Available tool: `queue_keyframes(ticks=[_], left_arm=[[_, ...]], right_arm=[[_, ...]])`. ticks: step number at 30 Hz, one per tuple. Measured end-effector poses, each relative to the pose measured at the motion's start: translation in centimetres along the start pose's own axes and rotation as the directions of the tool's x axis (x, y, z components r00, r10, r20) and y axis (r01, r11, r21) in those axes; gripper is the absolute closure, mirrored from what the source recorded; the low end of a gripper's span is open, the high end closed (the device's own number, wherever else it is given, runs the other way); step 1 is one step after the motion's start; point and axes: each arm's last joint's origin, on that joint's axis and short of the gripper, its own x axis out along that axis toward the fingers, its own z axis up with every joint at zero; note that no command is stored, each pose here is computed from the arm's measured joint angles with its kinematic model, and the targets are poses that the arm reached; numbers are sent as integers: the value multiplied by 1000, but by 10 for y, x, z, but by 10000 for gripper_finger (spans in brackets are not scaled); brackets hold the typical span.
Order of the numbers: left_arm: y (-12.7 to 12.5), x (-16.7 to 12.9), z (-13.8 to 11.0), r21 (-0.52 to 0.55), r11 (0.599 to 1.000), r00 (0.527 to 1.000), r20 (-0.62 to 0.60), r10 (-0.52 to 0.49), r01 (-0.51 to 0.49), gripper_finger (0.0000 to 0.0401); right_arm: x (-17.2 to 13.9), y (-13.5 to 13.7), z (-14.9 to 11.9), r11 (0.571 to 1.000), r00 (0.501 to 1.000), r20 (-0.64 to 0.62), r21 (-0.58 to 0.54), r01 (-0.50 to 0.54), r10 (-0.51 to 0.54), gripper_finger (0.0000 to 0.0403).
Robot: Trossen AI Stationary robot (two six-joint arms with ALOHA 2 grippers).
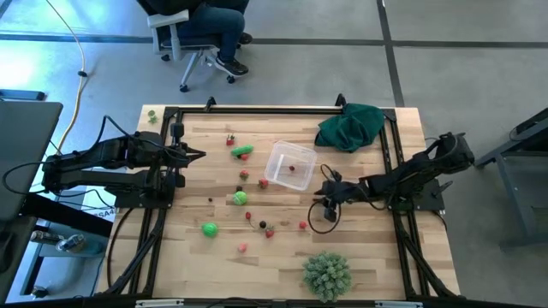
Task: Pick and placing Produce into tupperware
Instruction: Put the red cherry into the transparent bin
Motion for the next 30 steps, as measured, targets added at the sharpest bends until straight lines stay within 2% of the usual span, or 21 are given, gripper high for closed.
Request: queue_keyframes(ticks=[6,10,18,23,30], left_arm=[[0,0,0,0,1000,1000,0,0,0,391],[0,0,0,0,1000,1000,-1,0,0,391],[0,0,0,0,1000,1000,-1,0,0,391],[0,0,0,0,1000,1000,0,0,0,391],[0,0,0,0,1000,1000,-1,0,0,391]], right_arm=[[-3,15,0,985,994,10,-135,-104,106,297],[-4,21,1,957,987,30,-252,-144,156,297],[-4,21,6,929,982,62,-339,-149,180,290],[-3,29,21,889,963,91,-413,-196,254,266],[1,34,23,831,940,3,-469,-300,341,234]])
